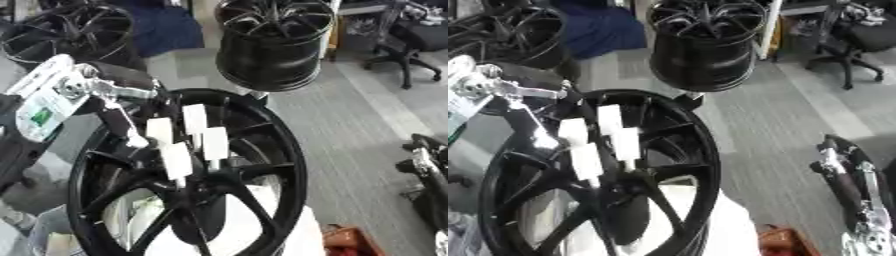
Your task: Pull the pin out of the wheel hub.
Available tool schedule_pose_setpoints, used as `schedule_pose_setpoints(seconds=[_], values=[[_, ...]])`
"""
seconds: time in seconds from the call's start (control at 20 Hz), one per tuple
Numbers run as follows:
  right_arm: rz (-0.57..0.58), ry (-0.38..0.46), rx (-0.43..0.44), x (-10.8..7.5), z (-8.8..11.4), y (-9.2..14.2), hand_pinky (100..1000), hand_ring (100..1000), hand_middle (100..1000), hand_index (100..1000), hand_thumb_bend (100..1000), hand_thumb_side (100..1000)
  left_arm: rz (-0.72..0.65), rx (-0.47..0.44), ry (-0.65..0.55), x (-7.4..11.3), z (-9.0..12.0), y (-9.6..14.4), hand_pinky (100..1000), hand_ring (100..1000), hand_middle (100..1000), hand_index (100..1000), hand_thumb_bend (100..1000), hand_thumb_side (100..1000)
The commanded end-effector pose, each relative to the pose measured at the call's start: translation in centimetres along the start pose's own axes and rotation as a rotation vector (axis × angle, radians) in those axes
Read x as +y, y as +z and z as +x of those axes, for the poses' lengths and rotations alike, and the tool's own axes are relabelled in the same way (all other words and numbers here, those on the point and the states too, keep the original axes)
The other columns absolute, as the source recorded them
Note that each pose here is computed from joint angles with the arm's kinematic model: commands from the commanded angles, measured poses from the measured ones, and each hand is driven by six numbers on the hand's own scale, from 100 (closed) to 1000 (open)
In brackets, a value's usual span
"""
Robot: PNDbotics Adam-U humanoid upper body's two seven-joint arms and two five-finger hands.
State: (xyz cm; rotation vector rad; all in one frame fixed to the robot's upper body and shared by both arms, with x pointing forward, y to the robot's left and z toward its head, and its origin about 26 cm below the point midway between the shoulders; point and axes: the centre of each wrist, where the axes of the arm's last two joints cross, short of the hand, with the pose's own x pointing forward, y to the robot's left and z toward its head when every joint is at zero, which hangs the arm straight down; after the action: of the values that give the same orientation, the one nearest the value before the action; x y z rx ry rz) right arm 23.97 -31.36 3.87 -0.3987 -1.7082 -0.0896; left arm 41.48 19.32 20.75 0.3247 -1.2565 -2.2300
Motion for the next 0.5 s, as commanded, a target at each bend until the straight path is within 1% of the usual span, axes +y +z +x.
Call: schedule_pose_setpoints(seconds=[0.05, 0.2, 0.35, 0.5], values=[[0.004, 0.006, -0.022, -0.18, 0.5, -0.34, 606, 509, 649, 783, 100, 544, -0.057, -0.042, -0.066, 0.65, 0.2, 0.55, 593, 530, 626, 819, 318, 298], [0.004, 0.006, -0.022, -0.17, 0.5, -0.35, 606, 509, 649, 783, 100, 544, -0.063, -0.042, -0.06, 0.38, 0.18, 0.44, 571, 515, 600, 805, 301, 265], [0.003, 0.006, -0.022, -0.17, 0.5, -0.36, 606, 509, 649, 782, 100, 544, -0.069, -0.04, -0.055, 0.12, 0.11, 0.35, 567, 517, 583, 796, 286, 242], [0.002, 0.006, -0.023, -0.17, 0.52, -0.37, 606, 509, 648, 782, 100, 544, -0.071, -0.037, -0.043, -0.07, 0.0, 0.34, 562, 518, 571, 779, 258, 197]])
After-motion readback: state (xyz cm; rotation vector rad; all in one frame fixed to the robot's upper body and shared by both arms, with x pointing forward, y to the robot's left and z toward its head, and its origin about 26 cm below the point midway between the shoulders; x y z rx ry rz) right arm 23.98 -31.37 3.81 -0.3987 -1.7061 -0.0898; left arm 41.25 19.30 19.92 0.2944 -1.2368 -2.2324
